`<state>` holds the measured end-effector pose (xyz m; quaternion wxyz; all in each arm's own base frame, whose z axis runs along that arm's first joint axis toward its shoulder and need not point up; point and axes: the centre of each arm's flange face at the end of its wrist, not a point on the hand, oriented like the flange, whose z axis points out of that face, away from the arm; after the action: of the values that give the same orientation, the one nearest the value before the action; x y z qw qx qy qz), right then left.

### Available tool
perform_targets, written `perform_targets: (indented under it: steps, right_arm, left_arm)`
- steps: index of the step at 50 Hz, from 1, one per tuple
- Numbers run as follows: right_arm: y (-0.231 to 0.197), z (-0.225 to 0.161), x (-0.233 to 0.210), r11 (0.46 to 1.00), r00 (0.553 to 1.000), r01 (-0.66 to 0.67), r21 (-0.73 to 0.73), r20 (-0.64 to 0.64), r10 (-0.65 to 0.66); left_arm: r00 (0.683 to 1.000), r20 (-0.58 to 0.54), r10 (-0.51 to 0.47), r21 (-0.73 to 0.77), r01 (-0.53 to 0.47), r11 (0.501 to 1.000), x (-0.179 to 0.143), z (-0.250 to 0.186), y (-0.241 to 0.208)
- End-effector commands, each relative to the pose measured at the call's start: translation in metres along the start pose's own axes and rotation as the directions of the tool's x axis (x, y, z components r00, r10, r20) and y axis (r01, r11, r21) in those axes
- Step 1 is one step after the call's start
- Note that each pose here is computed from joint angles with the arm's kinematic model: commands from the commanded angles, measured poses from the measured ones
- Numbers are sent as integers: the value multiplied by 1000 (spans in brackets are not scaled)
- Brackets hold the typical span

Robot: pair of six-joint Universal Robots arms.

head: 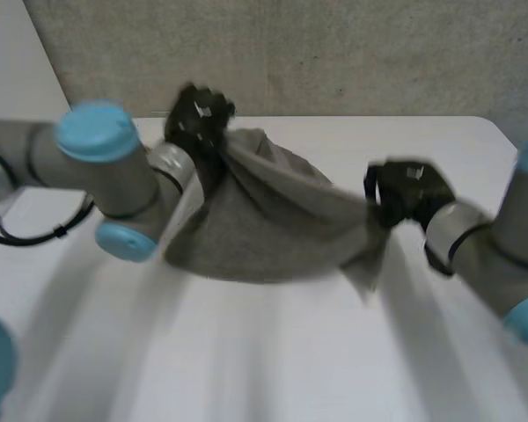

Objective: Fold the towel.

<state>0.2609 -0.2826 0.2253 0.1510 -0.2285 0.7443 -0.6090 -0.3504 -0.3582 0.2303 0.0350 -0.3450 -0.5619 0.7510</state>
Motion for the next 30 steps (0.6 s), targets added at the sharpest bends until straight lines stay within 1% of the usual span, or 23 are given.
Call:
perform_targets:
  steps: [1,2,3,4,5,6,7,8,9,10,13,15,16,19,20,21,22,23,24,26,27,28,30]
  right_arm:
    - [-134,-49,11,955,997,57,290,27,-68]
    - [-134,-49,11,955,997,57,291,27,-68]
    - [-158,-59,14,936,996,74,344,17,-85]
    - [-180,-71,14,917,995,89,389,10,-100]
    - [-181,-71,14,917,995,89,390,10,-100]
    - [-198,-81,15,901,994,100,422,0,-111]
    - [-198,-81,15,901,994,101,422,0,-111]
    - [-213,-90,14,887,992,115,448,-8,-125]
    - [-223,-96,13,877,990,127,464,-13,-137]
    - [-223,-96,13,877,990,127,464,-13,-137]
    - [-237,-103,13,862,987,152,483,-25,-160]
    - [-230,-85,17,879,982,182,440,-34,-186]
    - [-230,-85,17,880,982,182,440,-34,-186]
    - [-213,-63,19,903,974,222,367,-39,-223]
    - [-203,-52,21,912,967,249,324,-39,-251]
    - [-202,-52,21,912,967,250,324,-39,-251]
    - [-191,-40,22,917,959,281,282,-40,-282]
    - [-179,-26,19,918,949,312,246,-34,-313]
    - [-178,-25,19,918,949,312,245,-34,-313]
    - [-154,0,7,913,930,363,185,-15,-367]
    - [-154,0,7,913,930,364,185,-15,-367]
    - [-144,12,-1,907,920,388,164,-15,-391]
    - [-138,21,-7,899,912,409,156,-25,-410]
  left_arm:
    - [991,118,-69,167,49,985,-64,-20,-84]
    - [985,138,-107,205,77,976,-77,-26,-100]
    - [985,138,-107,206,78,976,-77,-26,-101]
    - [977,150,-150,248,109,963,-89,-33,-117]
    - [968,159,-192,293,139,946,-101,-42,-135]
    - [968,159,-192,294,139,946,-101,-42,-135]
    - [959,161,-231,329,169,929,-111,-50,-148]
    - [959,161,-232,330,169,929,-111,-50,-148]
    - [951,161,-263,355,193,915,-118,-56,-157]
    - [944,162,-289,375,212,902,-124,-61,-163]
    - [936,170,-308,393,223,892,-134,-65,-165]
    - [935,178,-307,387,220,895,-136,-64,-161]
    - [935,178,-307,387,220,895,-136,-64,-161]
    - [936,190,-297,358,216,908,-141,-60,-145]
    - [938,190,-291,334,217,917,-141,-56,-134]
    - [940,184,-287,296,226,928,-137,-48,-116]
    - [940,184,-287,296,226,928,-137,-48,-115]
    - [943,177,-280,248,233,940,-132,-39,-92]
    - [943,177,-280,247,233,940,-132,-39,-92]
    - [952,170,-253,161,227,960,-125,-24,-49]
    - [958,171,-232,124,212,969,-124,-19,-30]
    - [958,171,-231,124,212,969,-124,-19,-30]
    - [964,169,-207,94,193,977,-122,-13,-14]
